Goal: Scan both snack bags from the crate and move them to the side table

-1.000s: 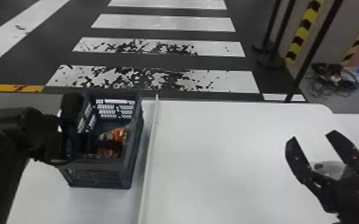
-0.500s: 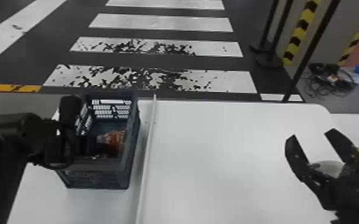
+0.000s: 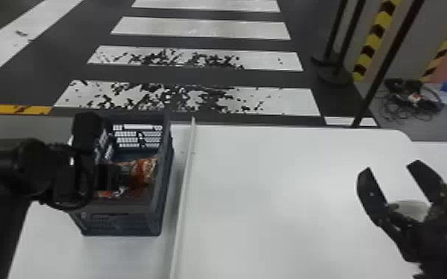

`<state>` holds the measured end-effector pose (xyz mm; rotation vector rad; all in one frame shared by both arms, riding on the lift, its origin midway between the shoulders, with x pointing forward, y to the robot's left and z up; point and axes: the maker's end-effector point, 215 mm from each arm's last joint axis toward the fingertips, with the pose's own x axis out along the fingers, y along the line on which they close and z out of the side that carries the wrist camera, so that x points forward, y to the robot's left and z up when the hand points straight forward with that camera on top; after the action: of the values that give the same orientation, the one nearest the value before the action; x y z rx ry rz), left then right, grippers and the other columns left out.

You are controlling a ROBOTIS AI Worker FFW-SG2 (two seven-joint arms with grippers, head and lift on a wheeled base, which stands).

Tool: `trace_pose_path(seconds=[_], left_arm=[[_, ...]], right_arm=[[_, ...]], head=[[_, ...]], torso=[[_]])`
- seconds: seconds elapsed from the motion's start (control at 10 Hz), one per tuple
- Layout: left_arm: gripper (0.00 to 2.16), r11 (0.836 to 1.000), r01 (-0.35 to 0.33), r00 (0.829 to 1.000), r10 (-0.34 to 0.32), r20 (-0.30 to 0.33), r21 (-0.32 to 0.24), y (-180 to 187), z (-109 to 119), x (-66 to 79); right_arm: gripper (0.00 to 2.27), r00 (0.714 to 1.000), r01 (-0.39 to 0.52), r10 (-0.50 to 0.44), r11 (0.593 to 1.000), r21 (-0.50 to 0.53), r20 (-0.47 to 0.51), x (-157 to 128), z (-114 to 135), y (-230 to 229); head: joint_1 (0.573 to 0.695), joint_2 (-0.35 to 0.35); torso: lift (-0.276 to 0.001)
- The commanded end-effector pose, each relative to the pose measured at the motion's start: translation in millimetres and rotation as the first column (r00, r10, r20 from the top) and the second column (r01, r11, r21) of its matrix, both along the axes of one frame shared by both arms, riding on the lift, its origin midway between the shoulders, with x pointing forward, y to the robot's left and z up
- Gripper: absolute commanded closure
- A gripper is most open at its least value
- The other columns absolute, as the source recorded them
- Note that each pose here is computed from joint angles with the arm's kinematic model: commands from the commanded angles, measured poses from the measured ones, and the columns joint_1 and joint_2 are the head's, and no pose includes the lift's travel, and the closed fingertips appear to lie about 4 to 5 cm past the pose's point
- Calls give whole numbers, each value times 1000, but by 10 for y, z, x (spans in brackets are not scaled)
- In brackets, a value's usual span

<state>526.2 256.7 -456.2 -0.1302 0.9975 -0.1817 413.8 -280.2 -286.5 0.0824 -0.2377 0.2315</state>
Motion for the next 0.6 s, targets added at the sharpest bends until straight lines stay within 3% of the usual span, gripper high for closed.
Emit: trace_pose_path(seconds=[0.0, 0.3, 0.5], left_arm=[[2145, 1000, 24, 999, -24, 42, 2, -140, 245, 14], [2145, 999, 38, 994, -40, 101, 22, -246, 522, -12], [2145, 999, 24, 994, -28, 109, 40, -198, 514, -41]], right_arm=[[110, 1000, 6, -6, 1000, -1, -5, -30, 0, -27], [110, 1000, 8, -8, 1000, -3, -8, -50, -10, -45], [110, 1000, 9, -9, 1000, -2, -8, -51, -10, -44]], head=[[695, -26], [695, -54], [695, -61]], torso=[[-95], [-95], [-95]])
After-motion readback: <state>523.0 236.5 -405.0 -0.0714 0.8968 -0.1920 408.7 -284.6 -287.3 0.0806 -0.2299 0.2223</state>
